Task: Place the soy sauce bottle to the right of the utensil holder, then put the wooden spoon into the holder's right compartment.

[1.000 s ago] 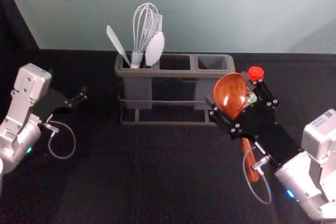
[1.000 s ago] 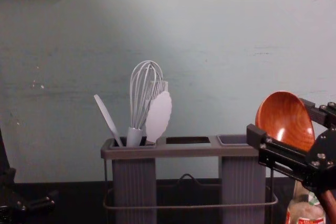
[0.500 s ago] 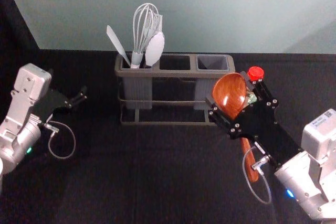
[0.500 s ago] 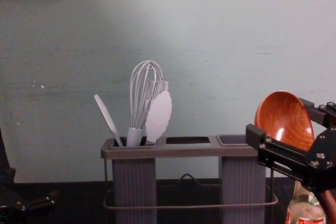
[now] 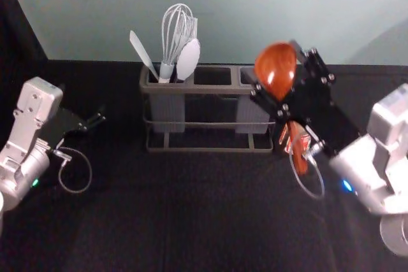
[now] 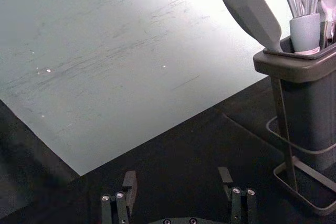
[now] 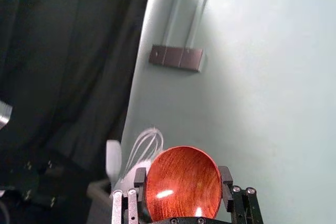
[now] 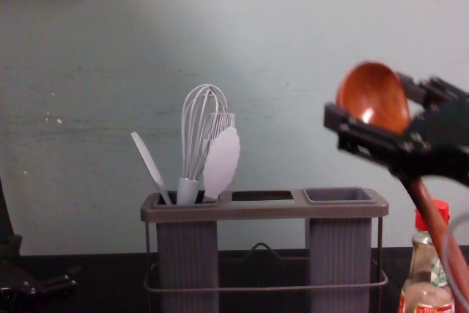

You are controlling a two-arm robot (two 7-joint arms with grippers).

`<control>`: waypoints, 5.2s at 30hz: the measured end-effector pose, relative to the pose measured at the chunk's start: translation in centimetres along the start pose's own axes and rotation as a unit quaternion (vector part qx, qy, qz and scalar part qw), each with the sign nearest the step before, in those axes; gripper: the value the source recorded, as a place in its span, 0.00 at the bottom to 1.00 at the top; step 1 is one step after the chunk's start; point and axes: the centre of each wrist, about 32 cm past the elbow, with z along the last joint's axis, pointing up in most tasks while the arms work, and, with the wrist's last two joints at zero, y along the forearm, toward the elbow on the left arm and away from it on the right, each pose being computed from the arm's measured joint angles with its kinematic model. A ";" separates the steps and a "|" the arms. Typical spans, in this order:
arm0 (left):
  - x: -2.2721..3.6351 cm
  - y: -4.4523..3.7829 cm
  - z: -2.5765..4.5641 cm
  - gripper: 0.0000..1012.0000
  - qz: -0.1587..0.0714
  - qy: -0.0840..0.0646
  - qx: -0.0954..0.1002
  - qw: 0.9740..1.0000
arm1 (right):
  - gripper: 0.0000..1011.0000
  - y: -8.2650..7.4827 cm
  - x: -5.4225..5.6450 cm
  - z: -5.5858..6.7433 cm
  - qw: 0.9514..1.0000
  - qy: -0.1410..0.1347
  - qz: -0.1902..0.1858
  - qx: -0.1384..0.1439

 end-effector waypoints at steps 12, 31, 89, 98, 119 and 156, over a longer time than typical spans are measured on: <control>0.00 0.00 0.00 1.00 0.000 0.000 0.000 1.000 | 0.83 5.8 2.0 -0.8 0.999 -0.005 0.020 0.038; 0.00 0.00 0.00 1.00 0.000 0.000 0.000 1.000 | 0.83 13.5 4.0 -2.8 0.997 -0.020 0.009 0.072; 0.00 0.00 0.00 1.00 0.000 0.000 0.000 1.000 | 0.99 10.8 1.7 -8.7 0.999 0.032 -0.013 0.042; 0.00 0.00 0.00 1.00 0.000 0.000 0.000 1.000 | 0.99 10.4 1.8 -8.2 0.998 0.034 -0.017 0.045; 0.00 0.00 0.00 1.00 0.000 0.000 0.000 1.000 | 0.99 5.3 8.0 -6.4 0.994 -0.010 -0.099 0.041; 0.00 0.00 0.00 1.00 0.000 0.000 0.000 1.000 | 0.99 -0.6 7.8 -9.6 0.962 -0.038 -0.155 -0.221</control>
